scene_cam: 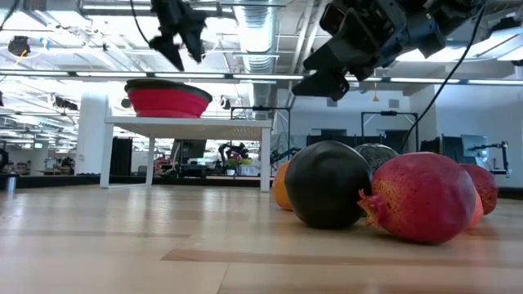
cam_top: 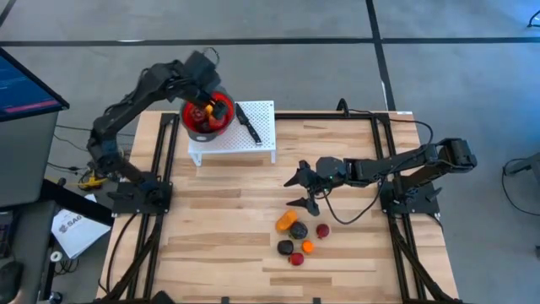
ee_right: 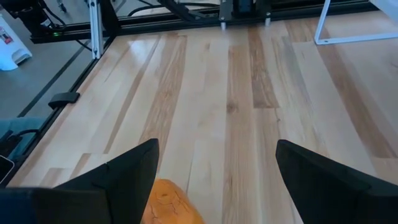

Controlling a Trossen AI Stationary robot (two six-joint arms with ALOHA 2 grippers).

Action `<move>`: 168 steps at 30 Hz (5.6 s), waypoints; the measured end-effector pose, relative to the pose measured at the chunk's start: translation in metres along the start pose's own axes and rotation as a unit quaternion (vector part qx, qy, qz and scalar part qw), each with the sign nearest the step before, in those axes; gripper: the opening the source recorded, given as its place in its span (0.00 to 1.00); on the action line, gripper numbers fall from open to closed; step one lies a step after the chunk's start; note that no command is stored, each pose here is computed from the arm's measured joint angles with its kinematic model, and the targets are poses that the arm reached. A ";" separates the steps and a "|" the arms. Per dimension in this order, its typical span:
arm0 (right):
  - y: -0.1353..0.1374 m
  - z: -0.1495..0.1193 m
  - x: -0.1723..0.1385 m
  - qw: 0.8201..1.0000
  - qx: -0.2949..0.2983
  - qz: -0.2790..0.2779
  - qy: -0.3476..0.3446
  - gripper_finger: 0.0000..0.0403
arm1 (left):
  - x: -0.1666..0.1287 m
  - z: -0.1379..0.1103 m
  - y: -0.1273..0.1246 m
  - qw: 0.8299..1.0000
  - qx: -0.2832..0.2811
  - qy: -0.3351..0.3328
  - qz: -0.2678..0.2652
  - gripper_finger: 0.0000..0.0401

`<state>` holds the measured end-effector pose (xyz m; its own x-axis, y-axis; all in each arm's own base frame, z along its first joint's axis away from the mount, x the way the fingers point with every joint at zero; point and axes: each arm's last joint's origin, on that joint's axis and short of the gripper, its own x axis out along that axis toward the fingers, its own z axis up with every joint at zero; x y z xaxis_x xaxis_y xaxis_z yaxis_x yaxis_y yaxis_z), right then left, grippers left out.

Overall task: Pick & Place Fruit
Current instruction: Put the yellow mango into the red strainer bowl on the shelf

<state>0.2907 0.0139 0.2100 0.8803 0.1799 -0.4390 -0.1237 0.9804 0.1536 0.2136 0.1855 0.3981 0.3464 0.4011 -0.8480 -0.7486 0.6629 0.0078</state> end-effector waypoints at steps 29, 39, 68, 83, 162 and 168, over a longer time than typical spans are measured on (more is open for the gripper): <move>0.021 -0.101 -0.075 0.952 0.065 -0.224 -0.197 0.79 | 0.083 -0.201 -0.255 0.867 0.285 -0.278 -0.301 0.72; 0.016 -0.100 -0.074 0.946 0.071 -0.236 -0.211 0.79 | 0.168 -0.217 -0.285 0.888 0.238 -0.242 -0.310 0.77; 0.016 -0.099 -0.073 0.945 0.073 -0.233 -0.218 0.79 | 0.155 -0.210 -0.253 0.946 0.218 -0.151 -0.188 0.75; 0.016 -0.098 -0.073 0.945 0.074 -0.233 -0.220 0.79 | 0.145 -0.222 -0.243 0.968 0.065 -0.125 -0.205 0.75; 0.017 -0.097 -0.073 0.944 0.082 -0.225 -0.226 0.79 | 0.180 -0.219 -0.213 0.816 0.544 -0.051 -0.190 0.75; 0.017 -0.097 -0.073 0.944 0.084 -0.225 -0.227 0.79 | 0.177 -0.221 -0.208 0.821 0.542 -0.022 -0.179 0.75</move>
<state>0.1796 0.0255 0.1585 0.9368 -0.3417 -0.0752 0.3499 0.9159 0.1969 0.3052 -0.0212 0.1291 0.4726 0.0655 -0.8789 0.3402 0.9064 0.2504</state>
